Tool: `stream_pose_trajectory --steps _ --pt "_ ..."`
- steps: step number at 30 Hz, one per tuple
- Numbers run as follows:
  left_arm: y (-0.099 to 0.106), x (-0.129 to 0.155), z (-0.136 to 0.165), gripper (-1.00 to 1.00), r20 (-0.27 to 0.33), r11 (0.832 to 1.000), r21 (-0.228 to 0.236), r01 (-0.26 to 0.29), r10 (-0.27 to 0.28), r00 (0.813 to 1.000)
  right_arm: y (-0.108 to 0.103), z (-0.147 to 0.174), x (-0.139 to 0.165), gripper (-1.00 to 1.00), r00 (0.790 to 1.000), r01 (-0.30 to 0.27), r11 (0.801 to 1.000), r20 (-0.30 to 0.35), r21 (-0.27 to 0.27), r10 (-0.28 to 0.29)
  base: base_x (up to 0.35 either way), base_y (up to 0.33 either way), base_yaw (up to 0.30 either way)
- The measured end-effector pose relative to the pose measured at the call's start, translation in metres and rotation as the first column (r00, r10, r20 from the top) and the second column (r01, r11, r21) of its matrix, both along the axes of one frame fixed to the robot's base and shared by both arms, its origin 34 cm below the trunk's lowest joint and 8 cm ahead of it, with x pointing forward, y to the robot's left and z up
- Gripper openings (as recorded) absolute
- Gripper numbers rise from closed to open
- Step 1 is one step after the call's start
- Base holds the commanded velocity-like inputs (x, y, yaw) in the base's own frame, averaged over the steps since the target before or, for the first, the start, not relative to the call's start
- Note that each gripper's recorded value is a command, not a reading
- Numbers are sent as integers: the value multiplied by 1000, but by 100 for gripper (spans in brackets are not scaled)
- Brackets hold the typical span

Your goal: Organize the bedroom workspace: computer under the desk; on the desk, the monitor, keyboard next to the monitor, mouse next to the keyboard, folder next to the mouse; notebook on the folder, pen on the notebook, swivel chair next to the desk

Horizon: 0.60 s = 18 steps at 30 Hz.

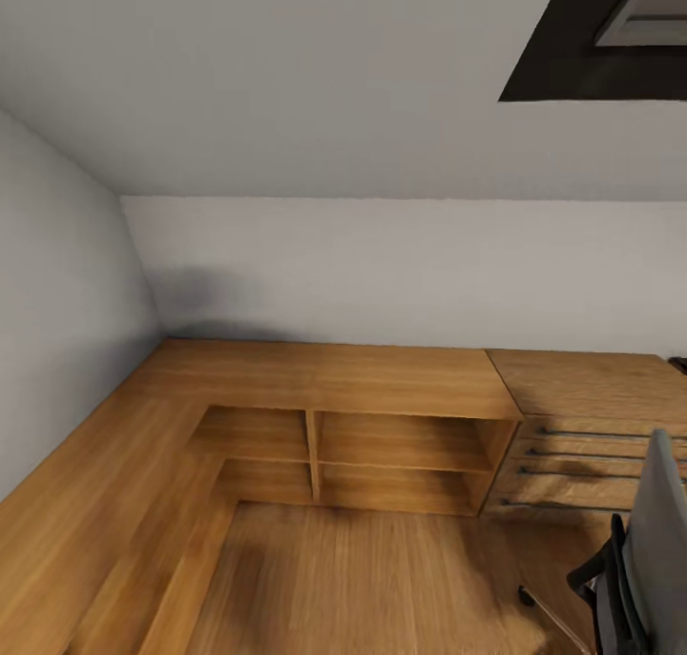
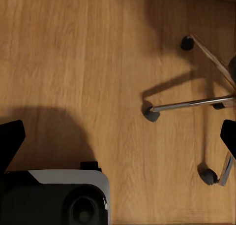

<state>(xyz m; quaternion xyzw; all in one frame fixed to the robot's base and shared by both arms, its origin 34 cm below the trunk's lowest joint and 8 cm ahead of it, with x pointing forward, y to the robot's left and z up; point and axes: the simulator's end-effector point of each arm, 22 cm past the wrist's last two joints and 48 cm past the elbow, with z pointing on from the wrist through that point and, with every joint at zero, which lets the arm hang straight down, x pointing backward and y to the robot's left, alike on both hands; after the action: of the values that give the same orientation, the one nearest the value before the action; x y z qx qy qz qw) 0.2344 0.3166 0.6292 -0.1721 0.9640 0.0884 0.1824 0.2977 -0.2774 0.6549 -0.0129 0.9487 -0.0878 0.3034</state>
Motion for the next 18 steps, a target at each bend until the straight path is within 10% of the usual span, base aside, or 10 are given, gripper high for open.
stream_pose_trajectory --steps 18 --pt "0 0 0 100 0 1000 0 -1 1 1000 0 0 0 100 1000 0 1000 -2 0 0 0 0 -287"
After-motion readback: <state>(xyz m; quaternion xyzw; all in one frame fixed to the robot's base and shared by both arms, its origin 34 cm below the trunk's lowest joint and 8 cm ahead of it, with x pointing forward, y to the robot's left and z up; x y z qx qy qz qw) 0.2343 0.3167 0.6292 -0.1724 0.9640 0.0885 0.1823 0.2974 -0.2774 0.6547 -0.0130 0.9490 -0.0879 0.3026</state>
